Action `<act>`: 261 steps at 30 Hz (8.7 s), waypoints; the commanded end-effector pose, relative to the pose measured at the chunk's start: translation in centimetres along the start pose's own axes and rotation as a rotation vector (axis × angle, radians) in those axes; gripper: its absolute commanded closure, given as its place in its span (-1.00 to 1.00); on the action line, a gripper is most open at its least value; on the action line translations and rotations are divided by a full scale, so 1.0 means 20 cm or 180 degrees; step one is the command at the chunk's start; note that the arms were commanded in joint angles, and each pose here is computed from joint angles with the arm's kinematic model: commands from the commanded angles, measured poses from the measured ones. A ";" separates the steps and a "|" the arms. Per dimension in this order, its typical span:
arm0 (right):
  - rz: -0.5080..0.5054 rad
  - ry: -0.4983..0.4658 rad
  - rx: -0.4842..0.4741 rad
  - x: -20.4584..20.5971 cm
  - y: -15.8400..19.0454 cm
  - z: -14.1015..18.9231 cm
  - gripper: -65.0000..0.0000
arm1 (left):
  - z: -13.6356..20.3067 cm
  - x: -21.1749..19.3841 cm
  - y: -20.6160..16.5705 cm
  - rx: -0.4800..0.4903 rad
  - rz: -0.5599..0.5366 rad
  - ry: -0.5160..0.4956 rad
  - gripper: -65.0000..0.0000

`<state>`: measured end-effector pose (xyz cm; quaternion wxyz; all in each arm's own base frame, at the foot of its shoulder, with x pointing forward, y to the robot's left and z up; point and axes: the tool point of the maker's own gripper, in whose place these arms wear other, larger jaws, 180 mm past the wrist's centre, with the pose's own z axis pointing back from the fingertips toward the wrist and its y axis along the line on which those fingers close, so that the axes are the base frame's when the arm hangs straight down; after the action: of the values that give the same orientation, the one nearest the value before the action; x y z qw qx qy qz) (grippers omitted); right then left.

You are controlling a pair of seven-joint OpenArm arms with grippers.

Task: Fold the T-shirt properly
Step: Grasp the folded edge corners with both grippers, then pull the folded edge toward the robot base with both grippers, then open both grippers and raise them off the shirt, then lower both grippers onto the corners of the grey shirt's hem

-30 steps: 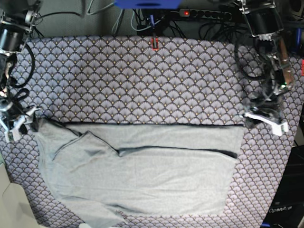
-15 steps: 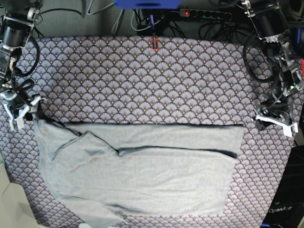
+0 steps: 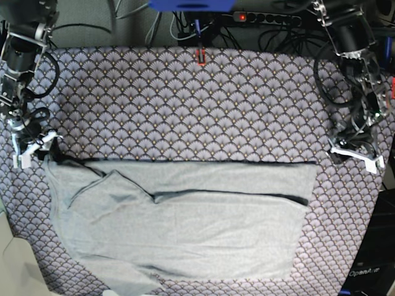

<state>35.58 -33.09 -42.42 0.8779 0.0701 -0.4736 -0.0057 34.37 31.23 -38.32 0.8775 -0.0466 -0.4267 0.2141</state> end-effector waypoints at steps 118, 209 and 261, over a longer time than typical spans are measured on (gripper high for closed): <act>0.1002 0.0406 0.0001 -0.21 0.00 0.46 1.00 | 0.11 0.02 -0.03 -0.0266 -0.0817 0.0449 1.00; 0.0881 0.0554 -0.0336 -0.53 -0.13 1.03 0.62 | 0.48 -0.39 0.48 0.0223 -0.0875 0.1001 0.15; 0.0956 0.0310 -0.0035 0.45 0.14 -0.34 -0.14 | -0.45 0.28 -0.50 -0.0566 -0.1512 0.0135 -0.42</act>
<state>44.84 -29.12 -40.29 0.9030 0.0059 -0.4092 0.1309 45.71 24.91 -40.00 0.9205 -0.0297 -0.3878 -0.0381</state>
